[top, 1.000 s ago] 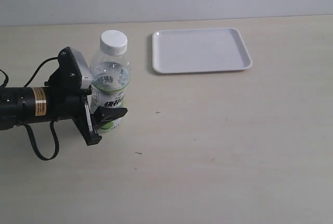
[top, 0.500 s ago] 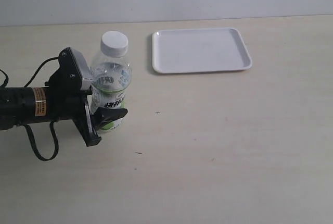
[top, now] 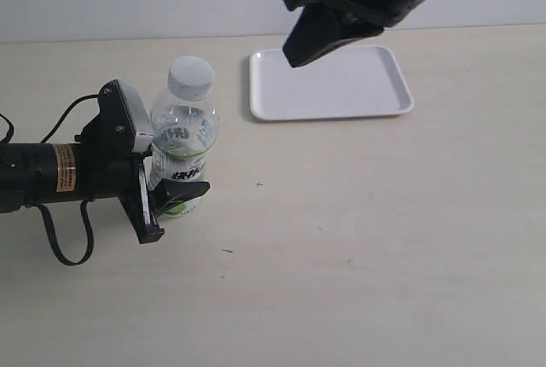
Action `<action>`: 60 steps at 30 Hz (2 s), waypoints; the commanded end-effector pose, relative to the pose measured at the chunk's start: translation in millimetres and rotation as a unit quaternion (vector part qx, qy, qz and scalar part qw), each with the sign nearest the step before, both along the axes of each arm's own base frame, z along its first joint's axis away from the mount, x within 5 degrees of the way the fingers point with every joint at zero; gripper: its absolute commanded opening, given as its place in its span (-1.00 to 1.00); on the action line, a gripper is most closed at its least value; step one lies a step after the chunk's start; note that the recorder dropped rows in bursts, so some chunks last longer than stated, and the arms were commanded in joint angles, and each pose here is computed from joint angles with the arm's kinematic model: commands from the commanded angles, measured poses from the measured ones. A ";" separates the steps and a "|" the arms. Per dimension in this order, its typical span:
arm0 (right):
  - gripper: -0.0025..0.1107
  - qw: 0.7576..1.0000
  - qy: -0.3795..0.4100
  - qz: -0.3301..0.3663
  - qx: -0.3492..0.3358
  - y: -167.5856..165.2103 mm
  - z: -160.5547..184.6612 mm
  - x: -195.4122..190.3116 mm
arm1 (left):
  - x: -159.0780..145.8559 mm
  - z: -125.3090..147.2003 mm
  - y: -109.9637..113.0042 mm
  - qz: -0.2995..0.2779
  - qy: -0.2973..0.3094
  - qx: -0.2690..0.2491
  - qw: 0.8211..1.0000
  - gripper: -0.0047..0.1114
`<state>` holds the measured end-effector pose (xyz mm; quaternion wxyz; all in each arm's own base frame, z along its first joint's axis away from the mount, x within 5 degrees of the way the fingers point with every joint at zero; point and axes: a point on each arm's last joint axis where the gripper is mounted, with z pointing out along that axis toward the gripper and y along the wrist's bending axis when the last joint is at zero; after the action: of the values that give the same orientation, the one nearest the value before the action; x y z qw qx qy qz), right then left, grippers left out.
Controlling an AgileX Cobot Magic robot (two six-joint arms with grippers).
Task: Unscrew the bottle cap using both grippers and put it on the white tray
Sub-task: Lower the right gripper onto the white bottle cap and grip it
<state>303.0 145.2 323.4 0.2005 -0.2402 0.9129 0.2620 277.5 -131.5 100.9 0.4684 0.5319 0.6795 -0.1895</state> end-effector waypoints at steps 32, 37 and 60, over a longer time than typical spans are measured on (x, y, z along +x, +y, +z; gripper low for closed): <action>0.17 0.982 -0.054 0.100 -0.154 111.8 -12.3 23.4 | 0.1 4.7 -2.3 -0.013 -0.012 -0.003 1.000 -0.92; 0.17 0.982 -0.054 0.100 -0.154 111.8 -12.5 23.5 | 0.1 4.7 -2.3 -0.013 -0.012 -0.003 1.000 -0.92; 0.09 0.981 -0.035 0.109 -0.157 116.2 -15.1 27.0 | 0.3 4.7 -2.3 -0.013 -0.014 -0.003 1.000 -0.92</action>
<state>329.8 259.7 306.5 0.1555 -0.3731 0.9063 0.1238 276.3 -132.1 101.3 0.4674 0.5419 0.6722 -0.1897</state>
